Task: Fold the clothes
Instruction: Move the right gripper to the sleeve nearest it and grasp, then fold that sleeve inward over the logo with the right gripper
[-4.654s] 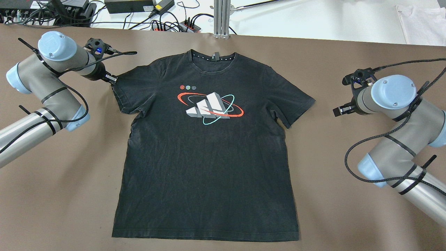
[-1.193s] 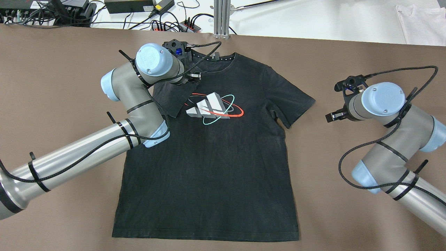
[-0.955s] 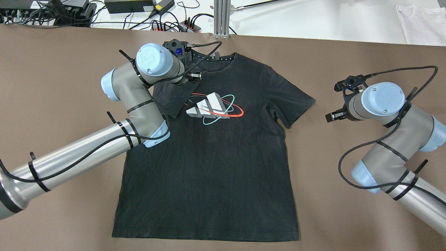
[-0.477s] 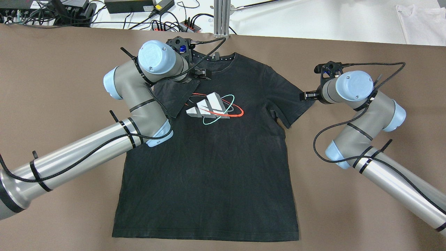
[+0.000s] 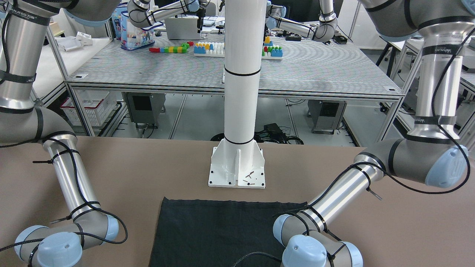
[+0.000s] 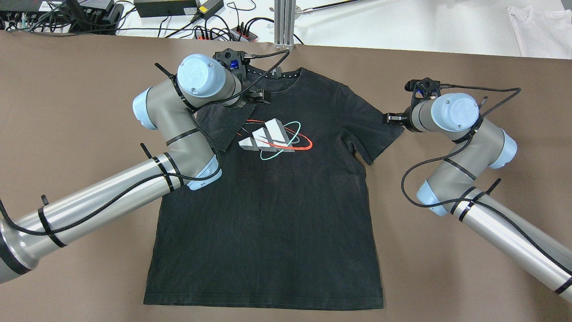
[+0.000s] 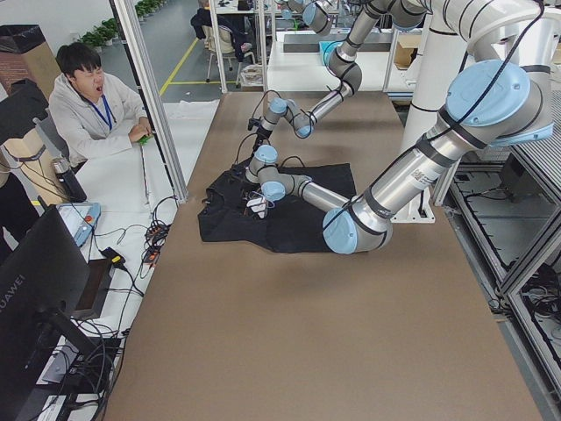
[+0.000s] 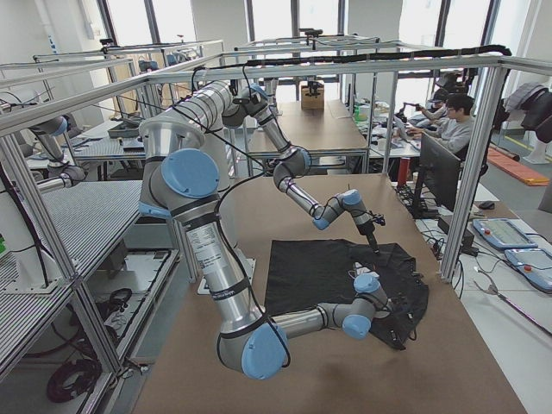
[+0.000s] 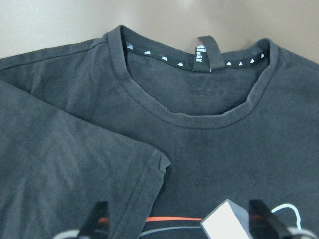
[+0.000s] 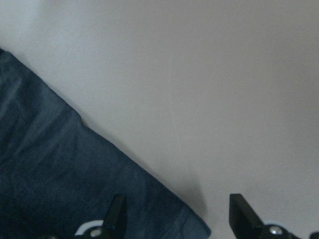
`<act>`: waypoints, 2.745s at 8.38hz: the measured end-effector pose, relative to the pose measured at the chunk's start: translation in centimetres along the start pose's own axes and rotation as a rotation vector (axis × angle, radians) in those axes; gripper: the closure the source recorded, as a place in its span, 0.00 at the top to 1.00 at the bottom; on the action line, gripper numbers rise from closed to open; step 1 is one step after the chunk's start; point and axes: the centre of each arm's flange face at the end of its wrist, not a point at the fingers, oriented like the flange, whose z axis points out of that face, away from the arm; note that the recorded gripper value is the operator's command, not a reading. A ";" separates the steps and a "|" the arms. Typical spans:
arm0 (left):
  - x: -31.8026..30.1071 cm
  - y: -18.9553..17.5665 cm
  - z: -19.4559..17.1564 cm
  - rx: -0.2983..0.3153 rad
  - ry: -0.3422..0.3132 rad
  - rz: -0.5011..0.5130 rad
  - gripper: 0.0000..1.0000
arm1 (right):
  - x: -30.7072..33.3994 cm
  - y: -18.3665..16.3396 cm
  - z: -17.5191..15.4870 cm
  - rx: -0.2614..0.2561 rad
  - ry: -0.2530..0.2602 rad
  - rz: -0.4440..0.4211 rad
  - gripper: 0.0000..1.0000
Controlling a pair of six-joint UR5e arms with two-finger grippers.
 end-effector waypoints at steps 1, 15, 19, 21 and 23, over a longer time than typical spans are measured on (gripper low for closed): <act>-0.1 0.1 0.1 0.000 -0.001 0.000 1.00 | 0.7 0.3 0.5 0.011 -0.017 0.015 0.63; 0.2 0.2 0.0 -0.008 0.004 0.007 1.00 | -0.3 0.0 -1.5 0.040 -0.062 0.021 0.00; -0.6 -0.6 -0.2 -0.006 0.000 0.040 1.00 | -11.2 -5.5 -6.6 0.032 -0.058 0.142 0.00; -3.1 -1.8 -0.5 -0.043 0.009 0.071 1.00 | -17.2 -7.3 -8.8 0.021 -0.063 0.212 0.00; -6.0 -2.6 -0.5 -0.052 0.013 0.094 1.00 | -23.3 -6.2 -9.2 -0.012 -0.066 0.284 0.00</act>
